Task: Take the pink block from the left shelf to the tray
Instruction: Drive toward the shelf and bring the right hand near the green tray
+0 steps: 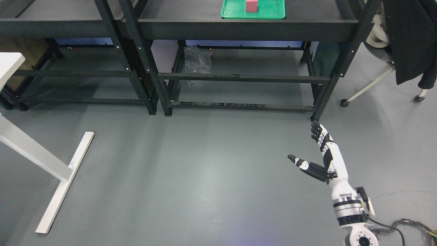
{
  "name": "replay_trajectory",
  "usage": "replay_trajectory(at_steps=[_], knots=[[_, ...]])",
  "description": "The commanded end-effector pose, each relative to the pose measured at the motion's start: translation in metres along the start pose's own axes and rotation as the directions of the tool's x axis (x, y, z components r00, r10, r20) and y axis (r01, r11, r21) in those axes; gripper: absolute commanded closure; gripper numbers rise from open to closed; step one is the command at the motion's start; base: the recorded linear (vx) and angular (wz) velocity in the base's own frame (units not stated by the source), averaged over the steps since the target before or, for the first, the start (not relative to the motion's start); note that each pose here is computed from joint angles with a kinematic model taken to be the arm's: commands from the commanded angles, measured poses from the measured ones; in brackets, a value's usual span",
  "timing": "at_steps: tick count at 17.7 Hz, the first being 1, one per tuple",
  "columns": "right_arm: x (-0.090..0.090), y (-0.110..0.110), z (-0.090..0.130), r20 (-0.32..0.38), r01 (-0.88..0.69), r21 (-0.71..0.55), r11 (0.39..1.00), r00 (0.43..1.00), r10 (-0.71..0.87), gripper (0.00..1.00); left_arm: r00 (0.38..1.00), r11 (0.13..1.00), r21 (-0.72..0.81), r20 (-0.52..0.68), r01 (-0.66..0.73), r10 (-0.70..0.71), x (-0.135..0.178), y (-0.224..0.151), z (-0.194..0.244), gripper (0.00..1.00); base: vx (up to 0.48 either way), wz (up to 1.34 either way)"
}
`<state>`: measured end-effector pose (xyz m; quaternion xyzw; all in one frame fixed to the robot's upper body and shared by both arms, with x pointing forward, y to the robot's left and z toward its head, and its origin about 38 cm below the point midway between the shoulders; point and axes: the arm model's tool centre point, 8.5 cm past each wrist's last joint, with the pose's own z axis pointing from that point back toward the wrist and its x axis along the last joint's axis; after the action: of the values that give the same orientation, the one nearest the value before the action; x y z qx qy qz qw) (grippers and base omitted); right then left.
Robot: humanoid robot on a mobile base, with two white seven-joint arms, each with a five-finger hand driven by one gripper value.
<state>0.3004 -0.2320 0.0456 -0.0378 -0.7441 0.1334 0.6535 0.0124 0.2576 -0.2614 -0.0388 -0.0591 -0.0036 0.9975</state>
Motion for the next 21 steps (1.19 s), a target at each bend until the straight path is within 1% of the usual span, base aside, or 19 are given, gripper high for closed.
replay_trajectory(at_steps=[1, 3, 5, 6, 7, 8, 9, 11, 12, 13, 14, 15, 16, 17, 19, 20, 21], knots=[[0.003, -0.002, -0.005, 0.036, -0.428, 0.087, 0.900, 0.904, 0.427, 0.02, 1.000, 1.000, 0.015, -0.003, 0.002, -0.002, -0.007, 0.010, 0.002, 0.00, 0.109, -0.15], [0.003, 0.003, -0.006, 0.067, -0.530, 0.120, 0.839, 0.848, 0.526, 0.01, 1.000, 1.000, 0.015, -0.003, 0.002, -0.002, -0.007, 0.010, 0.002, 0.00, 0.104, -0.12], [0.009, 0.005, -0.005, 0.126, -0.541, 0.117, 0.833, 0.840, 0.528, 0.01, 1.000, 1.000, 0.015, -0.003, 0.002, -0.002, -0.007, 0.010, 0.002, 0.00, 0.096, -0.05], [0.013, 0.005, -0.004, 0.169, -0.543, 0.102, 0.834, 0.835, 0.523, 0.01, 1.000, 1.000, 0.015, -0.003, 0.002, -0.002, -0.007, 0.010, 0.002, 0.00, 0.079, 0.09], [0.019, 0.005, -0.003, 0.221, -0.534, 0.072, 0.843, 0.832, 0.508, 0.01, 1.000, 1.000, 0.015, -0.003, 0.002, -0.002, -0.007, 0.010, 0.002, 0.00, 0.079, 0.09], [0.024, 0.003, -0.002, 0.257, -0.519, 0.038, 0.854, 0.831, 0.494, 0.01, 1.000, 1.000, 0.015, -0.003, 0.002, -0.002, -0.007, 0.010, 0.002, 0.00, 0.052, 0.16], [0.028, 0.000, -0.004, 0.278, -0.514, 0.009, 0.858, 0.825, 0.492, 0.01, 1.000, 1.000, 0.015, -0.001, 0.002, -0.002, -0.007, 0.010, 0.002, 0.00, 0.052, 0.16], [0.032, -0.001, -0.009, 0.287, -0.528, -0.001, 0.849, 0.813, 0.506, 0.01, 1.000, 1.000, 0.015, -0.003, 0.002, -0.002, -0.007, 0.010, 0.002, 0.00, 0.047, 0.20], [0.032, 0.000, -0.011, 0.290, -0.558, 0.004, 0.830, 0.795, 0.533, 0.01, 1.000, 1.000, 0.015, -0.003, 0.002, -0.002, -0.007, 0.010, 0.002, 0.00, 0.063, 0.22], [0.031, 0.004, -0.012, 0.293, -0.622, 0.018, 0.783, 0.752, 0.591, 0.01, 1.000, 1.000, 0.015, -0.003, 0.002, -0.002, -0.007, 0.010, 0.002, 0.00, 0.063, 0.22], [0.029, 0.005, -0.015, 0.285, -0.683, 0.016, 0.730, 0.703, 0.651, 0.02, 1.000, 1.000, 0.015, -0.003, 0.002, -0.002, -0.007, 0.010, 0.002, 0.00, 0.071, 0.15], [0.026, 0.006, -0.017, 0.253, -0.747, -0.007, 0.665, 0.642, 0.724, 0.06, 1.000, 1.000, 0.015, -0.003, 0.002, -0.002, -0.007, 0.010, 0.002, 0.00, 0.071, 0.15], [0.026, 0.000, -0.020, 0.195, -0.796, -0.062, 0.602, 0.582, 0.790, 0.08, 1.000, 1.000, 0.015, -0.003, 0.002, -0.002, -0.007, 0.010, 0.002, 0.00, 0.090, 0.13], [0.023, -0.006, -0.023, 0.114, -0.828, -0.097, 0.553, 0.543, 0.832, 0.08, 1.000, 1.000, 0.015, -0.003, 0.002, -0.002, -0.007, 0.010, 0.002, 0.00, 0.110, 0.13], [0.019, -0.019, -0.030, -0.047, -0.871, -0.115, 0.477, 0.484, 0.874, 0.07, 1.000, 1.000, 0.015, -0.003, 0.002, -0.002, -0.007, 0.010, 0.002, 0.00, 0.120, 0.11], [0.019, -0.021, -0.030, -0.061, -0.878, -0.119, 0.463, 0.472, 0.880, 0.07, 1.000, 1.000, 0.015, -0.003, 0.002, -0.002, -0.007, 0.010, 0.002, 0.00, 0.131, 0.10], [0.020, -0.023, -0.029, -0.072, -0.877, -0.144, 0.459, 0.471, 0.879, 0.07, 1.000, 1.000, 0.015, -0.003, 0.002, -0.002, -0.007, 0.010, 0.002, 0.00, 0.165, 0.06]])
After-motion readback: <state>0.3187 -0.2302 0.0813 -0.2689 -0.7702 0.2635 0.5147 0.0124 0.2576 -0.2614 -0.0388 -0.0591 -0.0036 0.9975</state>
